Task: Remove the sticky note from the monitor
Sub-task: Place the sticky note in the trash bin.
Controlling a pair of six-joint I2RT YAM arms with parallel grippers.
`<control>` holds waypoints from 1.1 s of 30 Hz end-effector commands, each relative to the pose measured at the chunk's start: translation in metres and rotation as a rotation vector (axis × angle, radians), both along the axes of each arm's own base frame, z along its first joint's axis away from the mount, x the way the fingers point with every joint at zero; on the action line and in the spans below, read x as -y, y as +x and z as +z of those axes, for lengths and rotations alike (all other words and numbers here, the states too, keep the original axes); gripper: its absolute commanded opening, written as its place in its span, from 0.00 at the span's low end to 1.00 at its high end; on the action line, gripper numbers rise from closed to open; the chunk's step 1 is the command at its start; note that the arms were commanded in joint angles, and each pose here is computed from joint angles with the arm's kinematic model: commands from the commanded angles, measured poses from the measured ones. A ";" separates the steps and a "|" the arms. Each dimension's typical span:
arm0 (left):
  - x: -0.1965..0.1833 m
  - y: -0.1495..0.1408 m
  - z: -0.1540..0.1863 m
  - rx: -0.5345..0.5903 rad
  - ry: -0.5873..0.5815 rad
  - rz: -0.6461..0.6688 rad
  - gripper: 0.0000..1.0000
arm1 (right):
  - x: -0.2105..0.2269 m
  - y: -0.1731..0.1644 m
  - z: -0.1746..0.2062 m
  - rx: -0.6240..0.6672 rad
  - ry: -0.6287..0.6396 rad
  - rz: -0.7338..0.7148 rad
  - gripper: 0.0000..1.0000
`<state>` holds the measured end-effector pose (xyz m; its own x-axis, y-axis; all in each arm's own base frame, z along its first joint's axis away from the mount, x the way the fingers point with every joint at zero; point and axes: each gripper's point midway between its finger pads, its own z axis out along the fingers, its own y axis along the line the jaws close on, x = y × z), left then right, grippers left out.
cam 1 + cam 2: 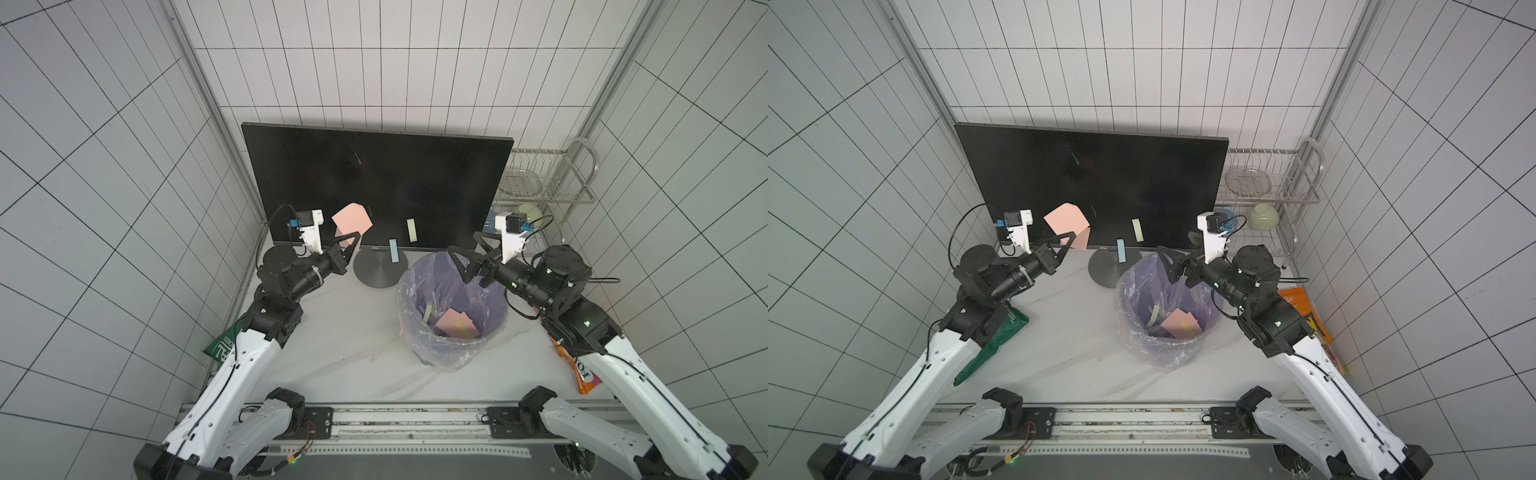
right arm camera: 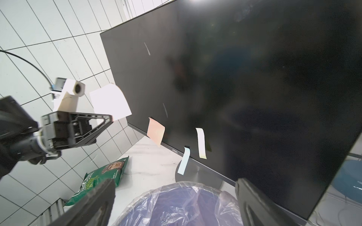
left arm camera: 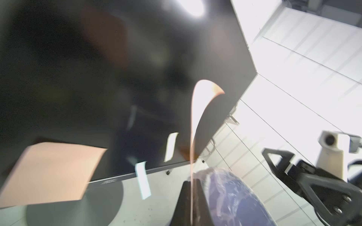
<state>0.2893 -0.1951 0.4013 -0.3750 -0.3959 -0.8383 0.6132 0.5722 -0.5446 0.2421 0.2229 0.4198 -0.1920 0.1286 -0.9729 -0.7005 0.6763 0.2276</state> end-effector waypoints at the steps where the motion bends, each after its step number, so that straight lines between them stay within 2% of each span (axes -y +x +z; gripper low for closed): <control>1: 0.037 -0.019 -0.021 0.028 0.214 -0.071 0.00 | 0.015 -0.007 0.022 0.061 -0.006 -0.055 0.99; 7: 0.117 -0.056 -0.046 0.069 0.387 -0.234 0.00 | 0.037 -0.012 0.032 0.098 -0.034 -0.136 0.99; 13: 0.167 -0.075 -0.072 0.062 0.513 -0.341 0.00 | 0.052 -0.015 0.035 0.119 -0.058 -0.191 0.99; 14: 0.172 -0.076 -0.073 0.058 0.527 -0.353 0.04 | 0.053 -0.015 0.035 0.120 -0.058 -0.193 0.99; 15: 0.175 -0.076 -0.073 0.054 0.535 -0.358 0.13 | 0.053 -0.015 0.034 0.118 -0.061 -0.193 0.99; 17: 0.178 -0.076 -0.073 0.049 0.534 -0.361 0.44 | 0.052 -0.014 0.032 0.113 -0.066 -0.191 0.99; 18: 0.178 -0.076 -0.072 0.050 0.529 -0.360 0.54 | 0.051 -0.014 0.031 0.112 -0.067 -0.190 0.99; 21: 0.172 -0.076 -0.065 0.062 0.513 -0.339 0.70 | 0.051 -0.014 0.029 0.107 -0.069 -0.187 0.99; 26: 0.134 -0.062 -0.053 0.034 0.469 -0.249 0.84 | 0.047 -0.011 0.022 0.094 -0.069 -0.180 0.99; 29: 0.086 -0.037 -0.043 -0.010 0.368 -0.153 0.89 | 0.043 -0.010 0.018 0.080 -0.064 -0.163 0.99; 33: 0.018 -0.005 -0.039 -0.076 0.155 -0.042 0.92 | 0.033 -0.008 0.013 0.061 -0.053 -0.127 0.99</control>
